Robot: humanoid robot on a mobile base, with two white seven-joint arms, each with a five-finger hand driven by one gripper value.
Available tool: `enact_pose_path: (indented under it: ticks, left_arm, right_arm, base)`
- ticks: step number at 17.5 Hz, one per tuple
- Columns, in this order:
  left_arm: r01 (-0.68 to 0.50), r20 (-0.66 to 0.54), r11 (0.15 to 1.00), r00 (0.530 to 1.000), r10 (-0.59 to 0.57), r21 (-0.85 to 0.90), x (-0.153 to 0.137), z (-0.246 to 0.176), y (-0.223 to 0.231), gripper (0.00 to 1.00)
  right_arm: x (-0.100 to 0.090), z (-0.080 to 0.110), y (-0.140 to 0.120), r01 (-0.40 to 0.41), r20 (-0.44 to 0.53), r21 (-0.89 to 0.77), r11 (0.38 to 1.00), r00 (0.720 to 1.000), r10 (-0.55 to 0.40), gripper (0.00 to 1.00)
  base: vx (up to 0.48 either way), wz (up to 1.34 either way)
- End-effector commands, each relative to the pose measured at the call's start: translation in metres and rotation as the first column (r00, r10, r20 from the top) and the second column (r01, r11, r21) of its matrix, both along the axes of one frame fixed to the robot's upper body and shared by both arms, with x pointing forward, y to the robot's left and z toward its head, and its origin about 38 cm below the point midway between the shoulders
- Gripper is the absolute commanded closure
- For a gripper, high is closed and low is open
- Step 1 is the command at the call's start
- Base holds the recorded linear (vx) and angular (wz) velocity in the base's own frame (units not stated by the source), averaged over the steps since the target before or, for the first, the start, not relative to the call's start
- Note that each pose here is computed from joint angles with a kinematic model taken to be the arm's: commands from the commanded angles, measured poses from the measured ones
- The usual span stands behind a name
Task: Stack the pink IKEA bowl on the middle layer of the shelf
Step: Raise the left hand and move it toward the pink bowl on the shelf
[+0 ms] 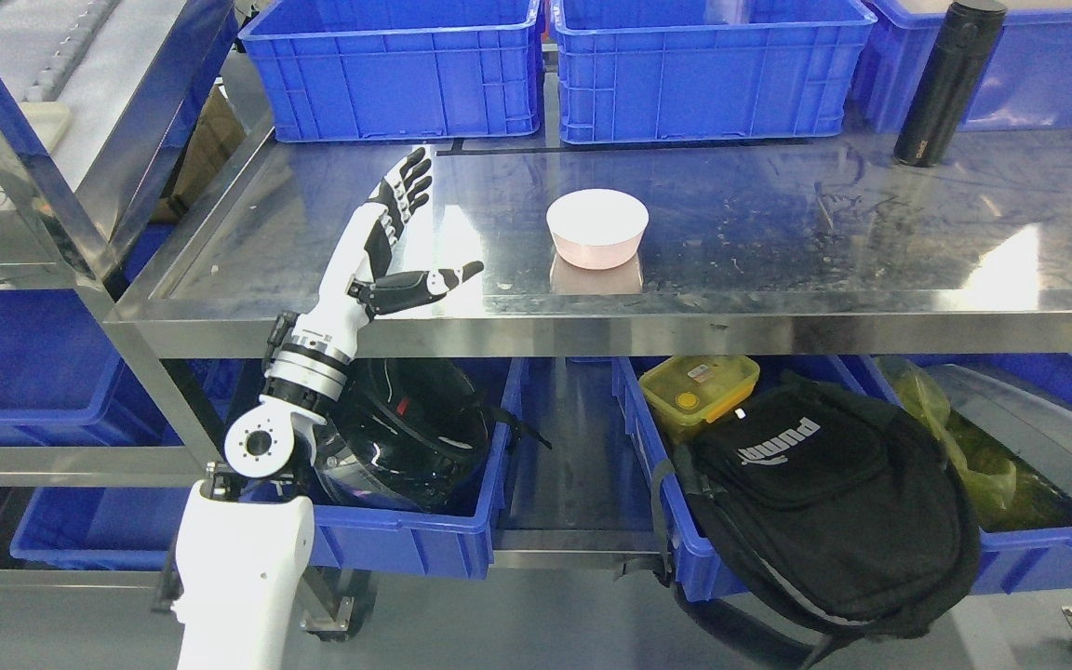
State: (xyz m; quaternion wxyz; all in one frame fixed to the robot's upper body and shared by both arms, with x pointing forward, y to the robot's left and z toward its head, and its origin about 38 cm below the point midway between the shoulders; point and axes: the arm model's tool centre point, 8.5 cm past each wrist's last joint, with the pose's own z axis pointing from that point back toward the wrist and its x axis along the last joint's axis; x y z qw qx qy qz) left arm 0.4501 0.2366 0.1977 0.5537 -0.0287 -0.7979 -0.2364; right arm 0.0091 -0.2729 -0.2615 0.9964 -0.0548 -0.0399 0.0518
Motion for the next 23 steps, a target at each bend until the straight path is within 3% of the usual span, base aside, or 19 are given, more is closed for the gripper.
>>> enact_pose_path:
  ticks: [1, 4, 7, 9, 13, 16, 18, 23]
  left_arm:
    - [0.054, 0.017, 0.852, 0.997, -0.073, 0.52, 0.029, 0.074, 0.016, 0.02]
    - [0.055, -0.012, 0.58, 0.997, -0.078, 0.813, 0.041, 0.083, -0.011, 0.02]
    - [0.028, 0.001, 0.402, 0.998, -0.07, 0.915, 0.046, 0.095, -0.03, 0.01]
    - [0.053, -0.019, 0.388, 0.996, -0.09, 0.92, 0.046, 0.094, -0.044, 0.01]
    - [0.13, -0.101, 0.243, 0.987, -0.125, 0.961, 0.047, 0.08, -0.075, 0.15]
    - [0.177, -0.144, 0.255, 0.979, -0.144, 0.951, 0.06, 0.069, -0.11, 0.17]
    - [0.21, -0.174, 0.254, 0.972, -0.157, 0.944, 0.065, 0.066, -0.125, 0.24]
    - [0.26, -0.233, 0.195, 0.961, -0.152, 0.946, 0.072, 0.053, -0.136, 0.36]
  right_arm:
    - [-0.008, 0.001, -0.011, 0.0, -0.004, -0.016, 1.0, 1.0, 0.0, 0.0]
    - [-0.008, 0.001, -0.011, 0.0, -0.004, -0.016, 1.0, 1.0, 0.0, 0.0]
    - [-0.008, 0.001, -0.011, 0.0, -0.004, -0.016, 1.0, 1.0, 0.0, 0.0]
    - [-0.008, 0.001, -0.011, 0.0, -0.004, -0.016, 1.0, 1.0, 0.0, 0.0]
    - [-0.008, 0.001, -0.011, 0.0, -0.004, -0.016, 1.0, 1.0, 0.0, 0.0]
    - [-0.008, 0.001, -0.011, 0.0, -0.004, -0.016, 1.0, 1.0, 0.0, 0.0]
    - [-0.008, 0.001, -0.011, 0.0, -0.004, -0.016, 1.0, 1.0, 0.0, 0.0]
    - [-0.008, 0.001, -0.011, 0.0, -0.004, -0.016, 1.0, 1.0, 0.0, 0.0]
  base:
    - [0.0, 0.0]
    - [0.0, 0.0]
    - [0.0, 0.0]
    - [0.0, 0.0]
    - [0.0, 0.0]
    - [0.0, 0.0]
    - [0.0, 0.0]
    - [0.0, 0.0]
